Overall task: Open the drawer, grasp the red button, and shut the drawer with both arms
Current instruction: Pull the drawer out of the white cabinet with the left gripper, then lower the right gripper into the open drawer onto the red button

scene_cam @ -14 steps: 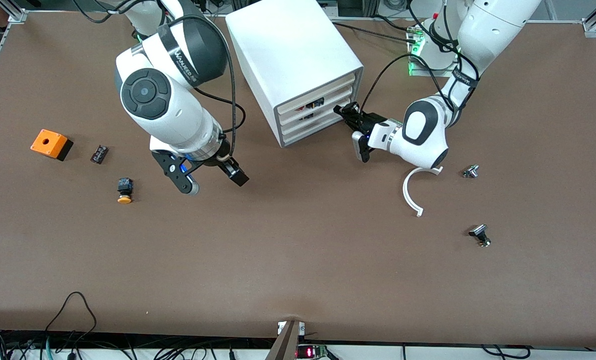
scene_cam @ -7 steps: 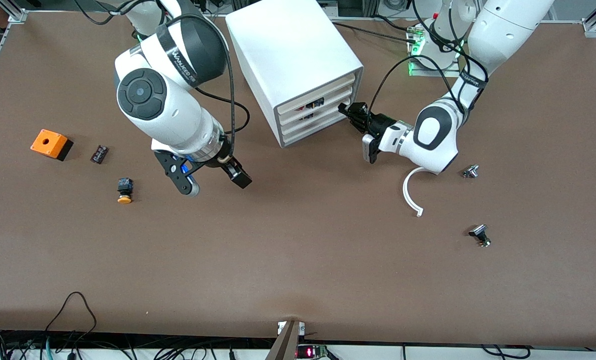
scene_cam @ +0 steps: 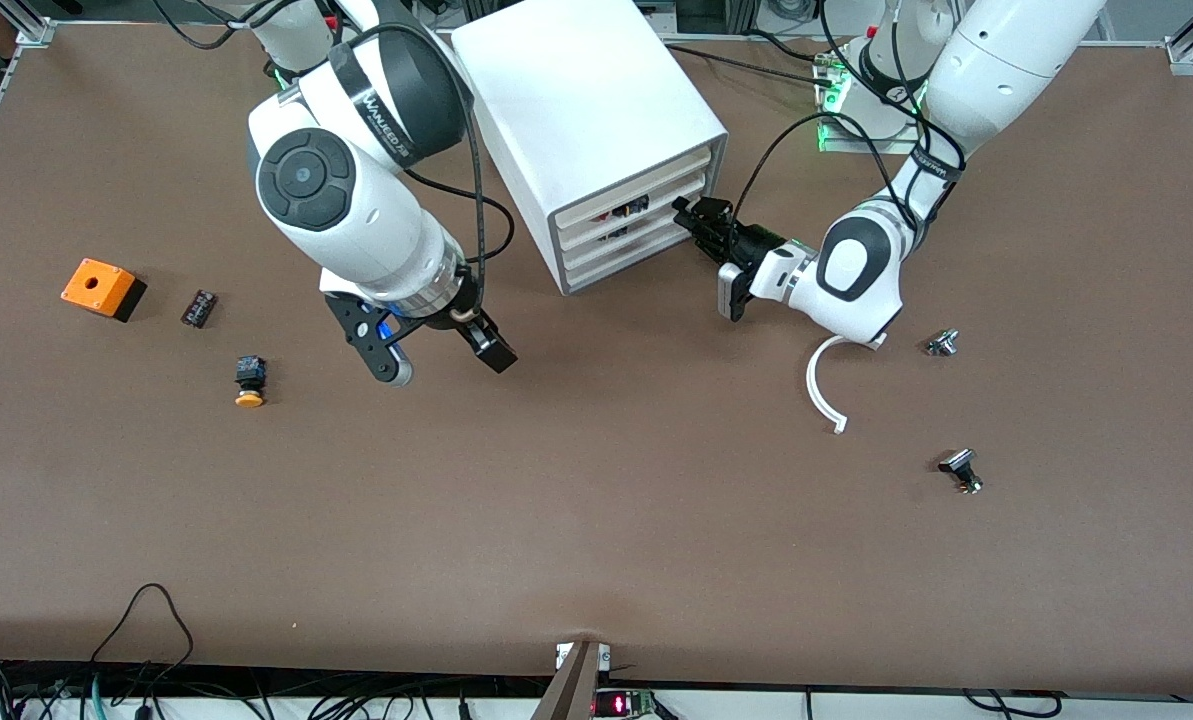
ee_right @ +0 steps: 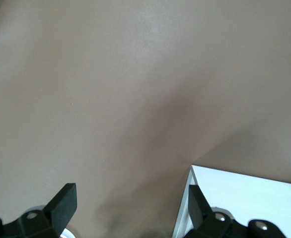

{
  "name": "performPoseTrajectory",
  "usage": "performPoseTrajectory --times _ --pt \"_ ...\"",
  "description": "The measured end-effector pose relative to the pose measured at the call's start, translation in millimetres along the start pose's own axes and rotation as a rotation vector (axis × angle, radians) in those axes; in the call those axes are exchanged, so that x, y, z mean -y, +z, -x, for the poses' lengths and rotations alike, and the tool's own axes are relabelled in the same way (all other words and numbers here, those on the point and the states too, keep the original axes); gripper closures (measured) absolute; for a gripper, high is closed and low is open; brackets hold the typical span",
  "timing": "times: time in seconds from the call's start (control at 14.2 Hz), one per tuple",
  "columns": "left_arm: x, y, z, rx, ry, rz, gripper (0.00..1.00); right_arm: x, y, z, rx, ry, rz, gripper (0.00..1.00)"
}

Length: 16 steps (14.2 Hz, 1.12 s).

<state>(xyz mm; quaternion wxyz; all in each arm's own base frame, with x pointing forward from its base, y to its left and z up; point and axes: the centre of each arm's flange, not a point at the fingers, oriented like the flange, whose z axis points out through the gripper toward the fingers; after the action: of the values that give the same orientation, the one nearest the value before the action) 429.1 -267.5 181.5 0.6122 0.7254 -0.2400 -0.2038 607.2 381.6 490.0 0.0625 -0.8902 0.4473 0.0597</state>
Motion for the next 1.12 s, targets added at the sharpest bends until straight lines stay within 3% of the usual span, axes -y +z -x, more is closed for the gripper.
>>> performPoseTrajectory --times 0.21,0.35,0.42,0.56,0.84,1.12 --pt "-0.6 28.2 3.1 -0.023 -0.014 0.020 0.48 2.4 4.4 4.9 0.000 0.014 -0.005 0.00" --pt "0.1 35.7 5.4 -0.017 -0.015 0.014 0.57 3.0 5.2 4.4 0.000 0.017 -0.007 0.00" --pt "0.7 36.2 6.2 -0.017 -0.011 0.013 0.73 3.2 5.2 4.4 0.000 0.018 -0.008 0.00" --pt "1.3 35.2 6.5 -0.020 -0.001 0.012 0.91 3.4 5.0 4.3 0.000 0.019 -0.009 0.00" --pt "1.0 28.4 4.7 -0.027 0.008 0.004 0.90 3.5 5.0 4.1 -0.001 0.020 -0.010 0.00" --pt "-8.0 -16.9 -19.4 -0.018 0.034 -0.082 0.90 4.9 2.1 6.5 -0.001 0.030 -0.019 0.00"
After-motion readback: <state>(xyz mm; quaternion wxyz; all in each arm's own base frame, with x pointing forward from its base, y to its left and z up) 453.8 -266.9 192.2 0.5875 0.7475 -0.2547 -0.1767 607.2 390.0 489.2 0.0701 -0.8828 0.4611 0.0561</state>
